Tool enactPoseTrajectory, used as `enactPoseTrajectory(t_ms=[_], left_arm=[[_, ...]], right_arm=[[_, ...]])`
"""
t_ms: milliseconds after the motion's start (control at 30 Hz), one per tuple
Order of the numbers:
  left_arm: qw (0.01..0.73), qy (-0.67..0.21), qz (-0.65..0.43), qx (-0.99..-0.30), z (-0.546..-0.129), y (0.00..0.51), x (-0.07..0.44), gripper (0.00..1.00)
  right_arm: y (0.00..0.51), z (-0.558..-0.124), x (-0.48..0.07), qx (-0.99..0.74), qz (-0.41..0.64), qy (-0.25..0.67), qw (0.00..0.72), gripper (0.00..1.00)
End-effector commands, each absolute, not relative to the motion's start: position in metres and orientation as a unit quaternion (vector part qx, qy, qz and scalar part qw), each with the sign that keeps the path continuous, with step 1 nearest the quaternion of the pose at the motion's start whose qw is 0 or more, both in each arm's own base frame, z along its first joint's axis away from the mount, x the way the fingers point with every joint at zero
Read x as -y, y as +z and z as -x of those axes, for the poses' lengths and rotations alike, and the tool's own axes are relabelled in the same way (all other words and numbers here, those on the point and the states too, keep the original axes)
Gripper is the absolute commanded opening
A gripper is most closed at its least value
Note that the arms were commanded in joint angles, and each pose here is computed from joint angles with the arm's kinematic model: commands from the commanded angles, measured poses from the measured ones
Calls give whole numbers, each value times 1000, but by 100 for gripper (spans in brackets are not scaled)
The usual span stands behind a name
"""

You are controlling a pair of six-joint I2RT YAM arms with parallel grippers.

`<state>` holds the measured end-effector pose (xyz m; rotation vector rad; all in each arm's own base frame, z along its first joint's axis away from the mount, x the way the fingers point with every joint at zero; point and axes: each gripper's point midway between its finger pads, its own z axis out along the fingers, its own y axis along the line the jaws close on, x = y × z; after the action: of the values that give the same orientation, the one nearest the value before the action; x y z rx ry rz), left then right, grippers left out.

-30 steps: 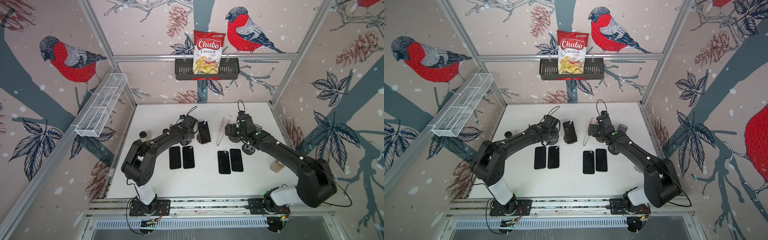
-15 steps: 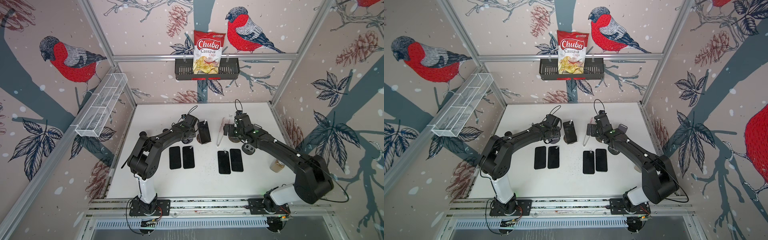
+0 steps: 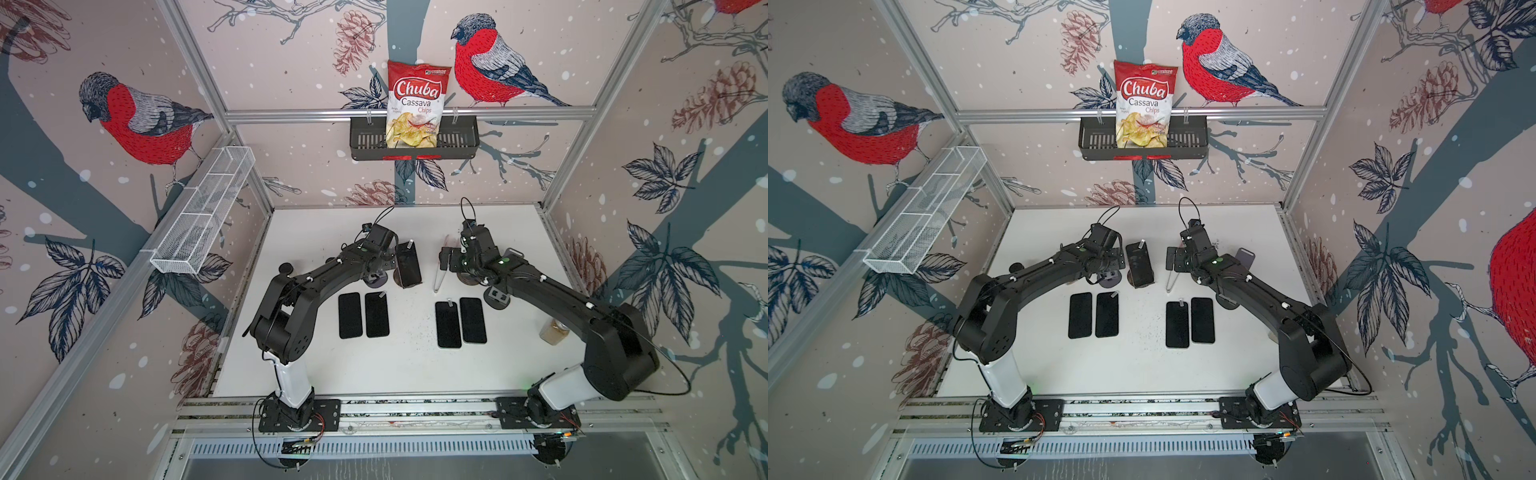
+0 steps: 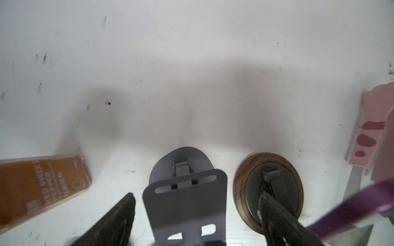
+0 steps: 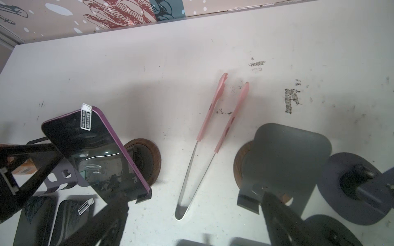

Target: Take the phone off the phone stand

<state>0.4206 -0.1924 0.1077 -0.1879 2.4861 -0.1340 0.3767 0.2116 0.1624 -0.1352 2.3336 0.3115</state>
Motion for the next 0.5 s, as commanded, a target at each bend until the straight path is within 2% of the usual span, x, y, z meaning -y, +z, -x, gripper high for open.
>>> enactPoseTrajectory(t_ms=[0, 167, 467], left_arm=[[330, -45, 68, -940, -421, 125, 187, 92], [348, -69, 68, -933, -411, 148, 187, 92], [360, -174, 55, -915, -366, 166, 195, 92]], right_arm=[[163, -376, -218, -914, 65, 119, 381, 99], [158, -373, -232, -913, 87, 123, 379, 99], [142, -368, -281, -898, 161, 147, 382, 99]])
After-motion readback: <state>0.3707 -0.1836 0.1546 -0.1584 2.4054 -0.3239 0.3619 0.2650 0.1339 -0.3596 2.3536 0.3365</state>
